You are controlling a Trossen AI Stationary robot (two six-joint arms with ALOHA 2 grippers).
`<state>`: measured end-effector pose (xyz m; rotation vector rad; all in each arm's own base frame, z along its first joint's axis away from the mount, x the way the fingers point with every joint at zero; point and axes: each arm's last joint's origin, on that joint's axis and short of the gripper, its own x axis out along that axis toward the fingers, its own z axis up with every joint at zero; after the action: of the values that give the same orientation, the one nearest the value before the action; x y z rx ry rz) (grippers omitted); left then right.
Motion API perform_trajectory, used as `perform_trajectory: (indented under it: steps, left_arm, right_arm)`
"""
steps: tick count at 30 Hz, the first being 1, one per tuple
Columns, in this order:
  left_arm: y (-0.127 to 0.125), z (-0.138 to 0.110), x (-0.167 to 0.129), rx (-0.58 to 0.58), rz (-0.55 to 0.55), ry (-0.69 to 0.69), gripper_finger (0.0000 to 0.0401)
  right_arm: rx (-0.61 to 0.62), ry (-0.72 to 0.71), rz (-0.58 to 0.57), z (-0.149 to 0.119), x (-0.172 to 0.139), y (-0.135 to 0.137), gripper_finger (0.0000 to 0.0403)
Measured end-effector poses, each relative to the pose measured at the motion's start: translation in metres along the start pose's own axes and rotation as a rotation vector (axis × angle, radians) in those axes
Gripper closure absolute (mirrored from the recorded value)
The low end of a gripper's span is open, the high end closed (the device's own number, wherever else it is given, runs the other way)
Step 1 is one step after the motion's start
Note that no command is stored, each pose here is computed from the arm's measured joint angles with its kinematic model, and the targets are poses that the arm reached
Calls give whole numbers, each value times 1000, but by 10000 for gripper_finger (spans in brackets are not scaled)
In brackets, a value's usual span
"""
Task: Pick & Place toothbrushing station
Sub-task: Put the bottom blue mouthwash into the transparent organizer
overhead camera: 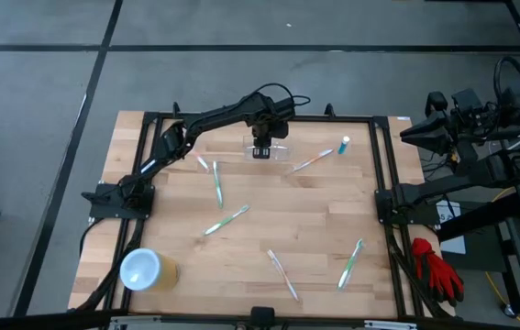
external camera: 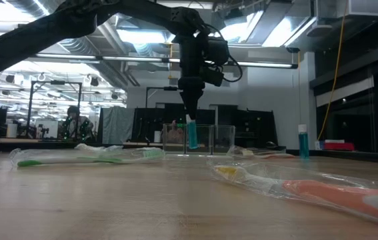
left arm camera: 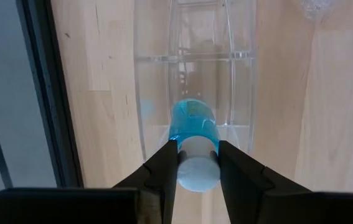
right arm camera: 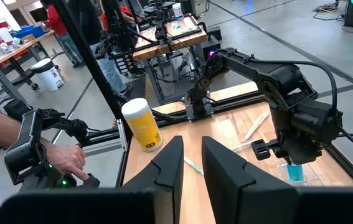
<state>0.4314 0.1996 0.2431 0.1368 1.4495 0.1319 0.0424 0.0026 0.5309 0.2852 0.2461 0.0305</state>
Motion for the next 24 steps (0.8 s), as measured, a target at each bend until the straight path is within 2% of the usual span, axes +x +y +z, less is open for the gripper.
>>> perform_trajectory:
  steps: [24]
  left_arm:
    - [2, -3, 6, -6, -12, 11, 307]
  right_arm:
    - [0, -10, 3, 1, 0, 0, 341]
